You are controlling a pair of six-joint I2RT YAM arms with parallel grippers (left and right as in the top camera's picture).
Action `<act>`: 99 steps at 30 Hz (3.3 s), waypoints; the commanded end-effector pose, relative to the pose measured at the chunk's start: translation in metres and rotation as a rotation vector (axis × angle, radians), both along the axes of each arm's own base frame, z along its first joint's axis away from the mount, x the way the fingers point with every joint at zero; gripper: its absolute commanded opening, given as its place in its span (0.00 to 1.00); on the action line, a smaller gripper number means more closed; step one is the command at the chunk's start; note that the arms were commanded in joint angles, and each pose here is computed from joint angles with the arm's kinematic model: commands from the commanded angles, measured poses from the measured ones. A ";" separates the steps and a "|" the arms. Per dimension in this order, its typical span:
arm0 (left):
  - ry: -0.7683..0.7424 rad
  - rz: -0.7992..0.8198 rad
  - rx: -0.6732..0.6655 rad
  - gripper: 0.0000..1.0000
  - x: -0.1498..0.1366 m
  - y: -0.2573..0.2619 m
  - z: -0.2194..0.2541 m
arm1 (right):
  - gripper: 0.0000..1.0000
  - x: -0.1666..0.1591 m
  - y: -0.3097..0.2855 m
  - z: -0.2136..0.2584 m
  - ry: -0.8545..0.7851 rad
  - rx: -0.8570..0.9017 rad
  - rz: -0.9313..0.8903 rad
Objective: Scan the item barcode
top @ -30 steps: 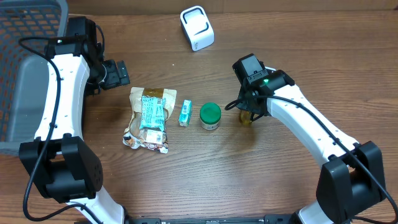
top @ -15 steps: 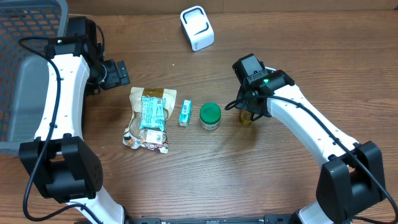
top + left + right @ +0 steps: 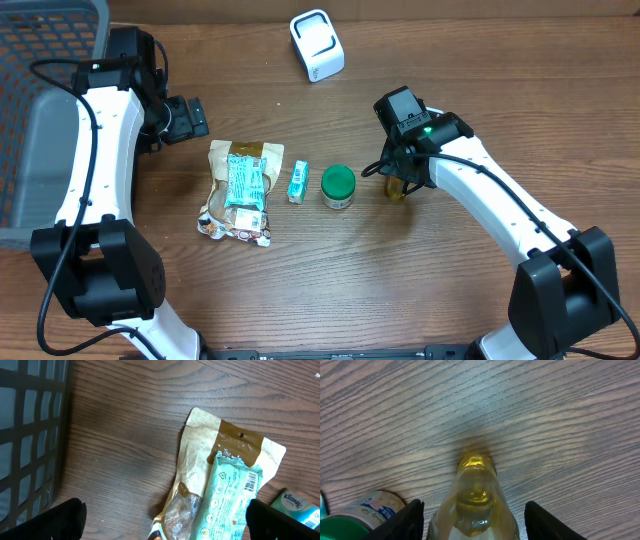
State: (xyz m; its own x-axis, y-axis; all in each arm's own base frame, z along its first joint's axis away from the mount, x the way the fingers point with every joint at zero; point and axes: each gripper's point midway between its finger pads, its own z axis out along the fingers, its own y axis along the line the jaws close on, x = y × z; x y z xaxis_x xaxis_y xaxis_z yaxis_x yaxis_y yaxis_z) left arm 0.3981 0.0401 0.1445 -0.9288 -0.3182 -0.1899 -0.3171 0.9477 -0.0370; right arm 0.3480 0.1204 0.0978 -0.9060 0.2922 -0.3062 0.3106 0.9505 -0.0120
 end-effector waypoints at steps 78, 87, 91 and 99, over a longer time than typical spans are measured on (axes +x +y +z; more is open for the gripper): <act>-0.002 -0.023 -0.004 1.00 -0.001 -0.004 0.001 | 0.04 0.195 0.109 0.164 -0.680 -0.507 0.922; -0.002 -0.023 -0.004 1.00 -0.001 -0.004 0.001 | 0.04 0.225 0.144 0.139 -0.733 -0.761 1.032; -0.001 -0.023 -0.004 1.00 -0.001 -0.004 0.001 | 0.04 0.236 0.149 0.125 -0.753 -0.774 1.012; -0.002 -0.023 -0.004 1.00 -0.001 -0.004 0.001 | 0.04 0.256 0.152 0.106 -0.808 -0.804 0.939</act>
State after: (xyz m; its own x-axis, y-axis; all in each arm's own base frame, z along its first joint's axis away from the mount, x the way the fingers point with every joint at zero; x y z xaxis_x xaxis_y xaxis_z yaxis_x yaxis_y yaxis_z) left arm 0.3980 0.0401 0.1443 -0.9289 -0.3182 -0.1896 -0.3171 0.9477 -0.0369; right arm 0.5954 0.2780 0.1911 -0.1740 -0.7930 -0.5838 -0.2880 0.6079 -0.7399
